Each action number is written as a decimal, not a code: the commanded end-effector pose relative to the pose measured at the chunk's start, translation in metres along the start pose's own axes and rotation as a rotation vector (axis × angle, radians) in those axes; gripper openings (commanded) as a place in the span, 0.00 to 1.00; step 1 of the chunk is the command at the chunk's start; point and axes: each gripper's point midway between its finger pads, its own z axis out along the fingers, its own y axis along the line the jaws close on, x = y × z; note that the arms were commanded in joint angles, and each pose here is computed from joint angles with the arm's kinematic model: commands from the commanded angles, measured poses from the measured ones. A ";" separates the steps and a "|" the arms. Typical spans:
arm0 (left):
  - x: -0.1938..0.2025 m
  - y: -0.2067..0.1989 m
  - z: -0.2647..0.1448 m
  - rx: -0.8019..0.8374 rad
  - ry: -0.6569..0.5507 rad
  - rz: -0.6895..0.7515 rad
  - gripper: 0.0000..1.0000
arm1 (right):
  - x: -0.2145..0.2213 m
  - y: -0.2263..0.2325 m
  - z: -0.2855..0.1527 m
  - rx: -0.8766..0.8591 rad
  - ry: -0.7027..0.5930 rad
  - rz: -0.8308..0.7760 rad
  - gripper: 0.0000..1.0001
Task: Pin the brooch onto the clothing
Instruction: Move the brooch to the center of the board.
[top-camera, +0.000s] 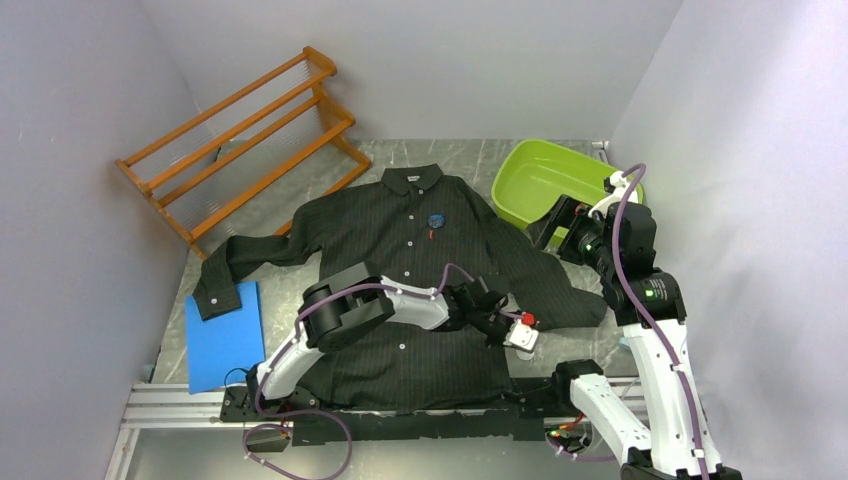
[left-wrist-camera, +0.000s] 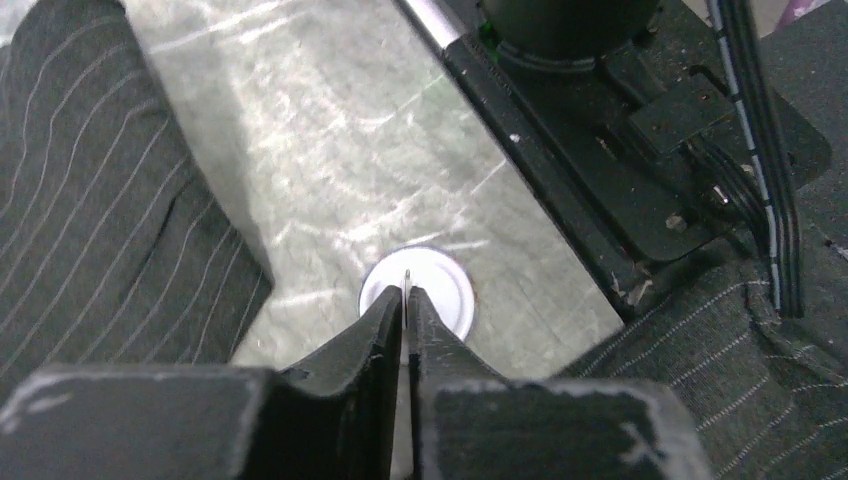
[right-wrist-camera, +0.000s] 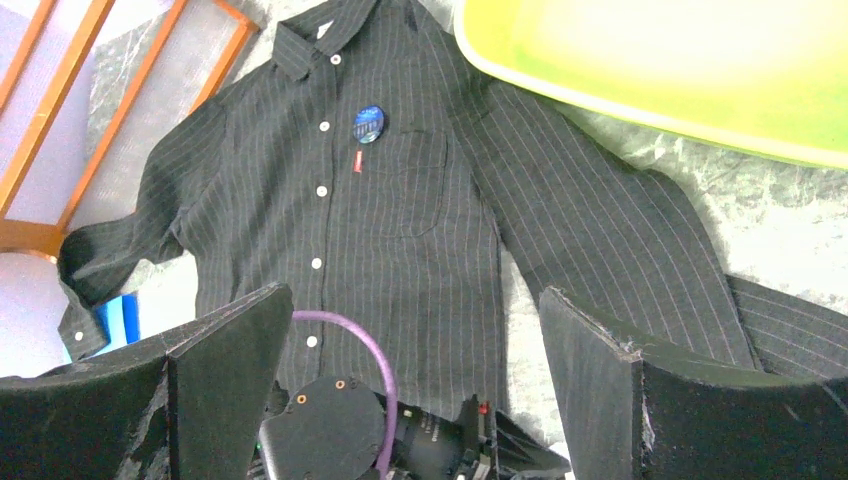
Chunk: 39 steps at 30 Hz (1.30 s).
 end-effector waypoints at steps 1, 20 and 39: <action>-0.002 0.010 -0.015 -0.097 0.055 -0.024 0.18 | -0.010 0.005 -0.002 -0.028 -0.051 -0.004 0.98; -0.025 0.009 -0.009 -0.030 0.018 -0.025 0.35 | -0.009 -0.001 -0.005 -0.003 -0.060 -0.028 0.98; 0.011 -0.003 -0.003 0.023 0.122 -0.038 0.10 | -0.012 0.000 -0.006 -0.004 -0.074 -0.037 0.99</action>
